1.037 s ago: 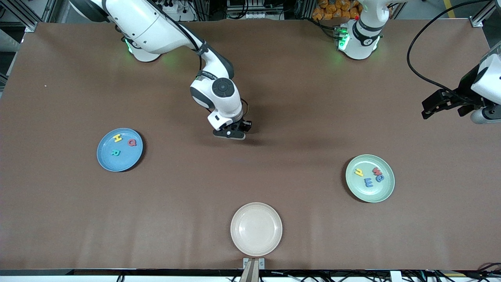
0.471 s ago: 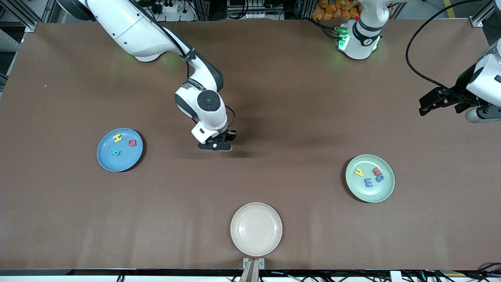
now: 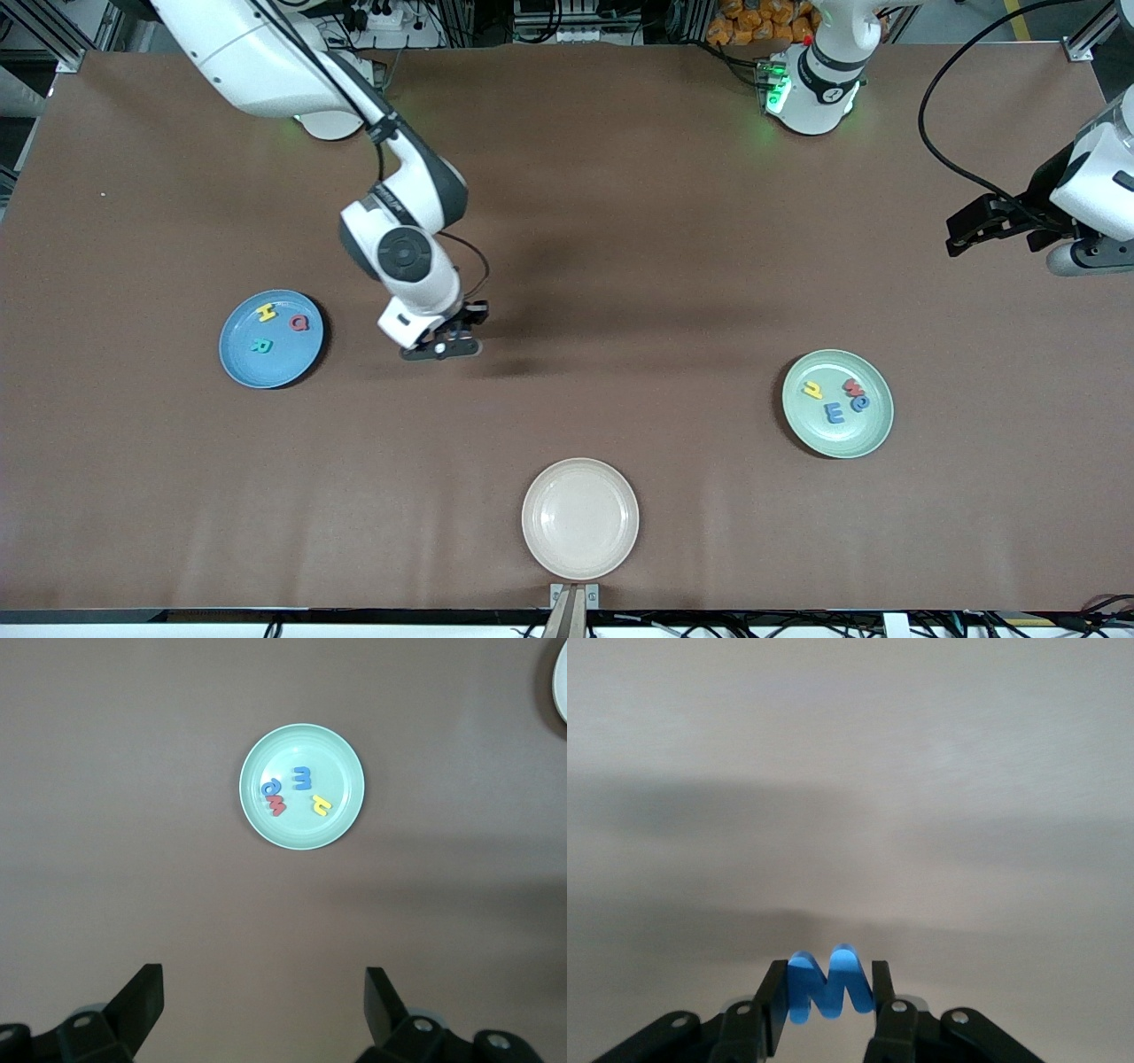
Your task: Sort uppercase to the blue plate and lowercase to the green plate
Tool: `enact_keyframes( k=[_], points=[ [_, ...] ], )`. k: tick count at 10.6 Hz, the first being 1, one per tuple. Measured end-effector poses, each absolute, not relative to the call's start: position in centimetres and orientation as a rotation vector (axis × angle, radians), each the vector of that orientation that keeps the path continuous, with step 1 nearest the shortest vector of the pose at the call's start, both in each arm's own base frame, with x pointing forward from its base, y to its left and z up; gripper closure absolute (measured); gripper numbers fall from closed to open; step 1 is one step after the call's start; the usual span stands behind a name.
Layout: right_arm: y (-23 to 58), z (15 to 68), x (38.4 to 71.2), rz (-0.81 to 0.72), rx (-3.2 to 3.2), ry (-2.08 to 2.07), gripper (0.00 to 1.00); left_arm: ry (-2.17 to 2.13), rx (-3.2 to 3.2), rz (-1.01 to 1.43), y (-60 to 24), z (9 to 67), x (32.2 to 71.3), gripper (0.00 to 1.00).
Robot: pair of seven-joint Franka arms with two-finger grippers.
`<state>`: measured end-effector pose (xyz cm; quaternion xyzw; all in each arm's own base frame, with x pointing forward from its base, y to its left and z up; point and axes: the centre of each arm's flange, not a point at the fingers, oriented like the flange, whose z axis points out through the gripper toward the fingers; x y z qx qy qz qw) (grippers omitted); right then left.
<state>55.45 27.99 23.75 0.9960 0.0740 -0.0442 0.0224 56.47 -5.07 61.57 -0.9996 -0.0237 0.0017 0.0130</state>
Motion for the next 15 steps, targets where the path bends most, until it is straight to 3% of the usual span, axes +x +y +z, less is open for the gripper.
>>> enact_keyframes(
  k=[5, 8, 12, 15],
  points=[
    [9.9, 22.6, 57.6, -0.353, 3.057, 0.493, 0.58, -0.075, -3.114, 0.013, -5.0, 61.4, 56.5, 0.00],
    [1.4, 21.9, 56.9, -0.484, 3.058, 0.635, 0.58, -0.073, -3.115, 0.016, -5.1, 61.3, 56.5, 0.00],
    [-3.6, 19.6, 53.9, -0.637, 3.057, 0.690, 0.58, -0.076, -3.115, 0.015, -5.0, 61.3, 56.5, 0.00],
    [-3.6, 18.5, 52.6, -0.685, 3.056, 0.687, 0.52, -0.074, -3.115, 0.013, -5.1, 61.4, 56.5, 0.00]
  ],
)
